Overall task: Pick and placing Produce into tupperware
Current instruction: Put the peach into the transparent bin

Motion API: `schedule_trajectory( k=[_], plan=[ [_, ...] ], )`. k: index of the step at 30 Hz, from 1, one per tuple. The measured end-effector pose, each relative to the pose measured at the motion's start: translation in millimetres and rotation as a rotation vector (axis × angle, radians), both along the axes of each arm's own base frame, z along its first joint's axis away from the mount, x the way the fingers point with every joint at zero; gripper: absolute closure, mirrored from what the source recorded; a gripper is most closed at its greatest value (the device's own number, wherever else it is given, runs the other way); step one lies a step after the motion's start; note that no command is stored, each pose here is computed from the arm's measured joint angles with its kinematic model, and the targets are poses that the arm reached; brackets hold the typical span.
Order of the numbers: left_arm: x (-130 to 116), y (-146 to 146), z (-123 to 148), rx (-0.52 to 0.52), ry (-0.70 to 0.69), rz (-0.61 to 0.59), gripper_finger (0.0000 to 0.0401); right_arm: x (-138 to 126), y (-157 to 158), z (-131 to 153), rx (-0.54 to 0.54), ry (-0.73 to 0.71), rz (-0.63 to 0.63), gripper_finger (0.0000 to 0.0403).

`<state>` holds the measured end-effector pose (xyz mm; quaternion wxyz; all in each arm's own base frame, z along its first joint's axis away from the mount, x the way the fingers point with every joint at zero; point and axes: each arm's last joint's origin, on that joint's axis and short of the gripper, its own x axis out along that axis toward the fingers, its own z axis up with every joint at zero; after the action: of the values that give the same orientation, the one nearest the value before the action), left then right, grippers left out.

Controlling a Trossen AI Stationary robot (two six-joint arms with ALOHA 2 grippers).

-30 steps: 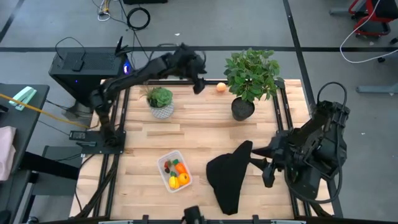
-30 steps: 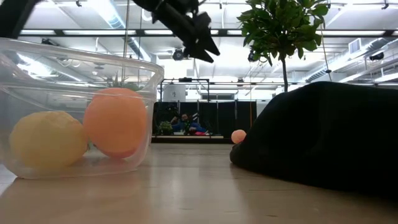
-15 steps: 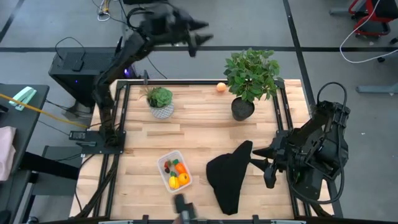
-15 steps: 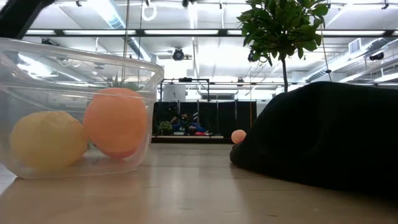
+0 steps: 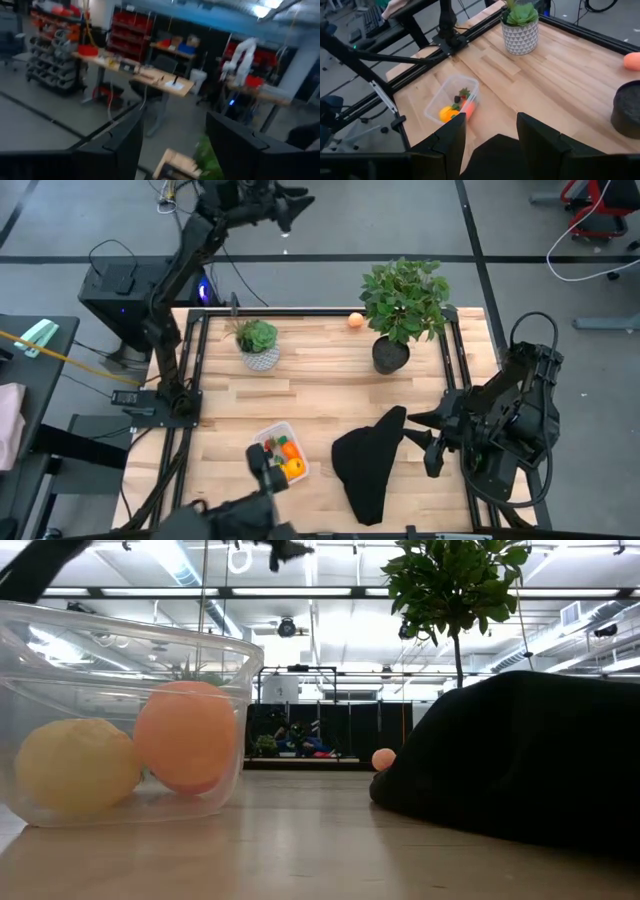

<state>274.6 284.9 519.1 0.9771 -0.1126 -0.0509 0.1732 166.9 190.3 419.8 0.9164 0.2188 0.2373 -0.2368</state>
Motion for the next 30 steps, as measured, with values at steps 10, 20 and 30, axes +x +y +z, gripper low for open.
schedule_trajectory(
  k=[10, 20, 30],
  plan=[
    [36.9, 46.3, -86.8, -0.093, 0.341, 0.062, 0.0186, 2.8, 2.9, 1.8, 0.089, -0.051, -0.033, 0.0222],
    [69.5, 86.5, -176.2, -0.306, 0.476, 0.061, 0.0180, 7.0, 3.5, 3.6, 0.158, -0.097, -0.071, 0.0222],
    [113.2, 90.1, -239.9, -0.486, 0.470, 0.056, 0.0179, 15.6, -3.0, 4.1, 0.166, -0.108, -0.111, 0.0222]
  ],
)
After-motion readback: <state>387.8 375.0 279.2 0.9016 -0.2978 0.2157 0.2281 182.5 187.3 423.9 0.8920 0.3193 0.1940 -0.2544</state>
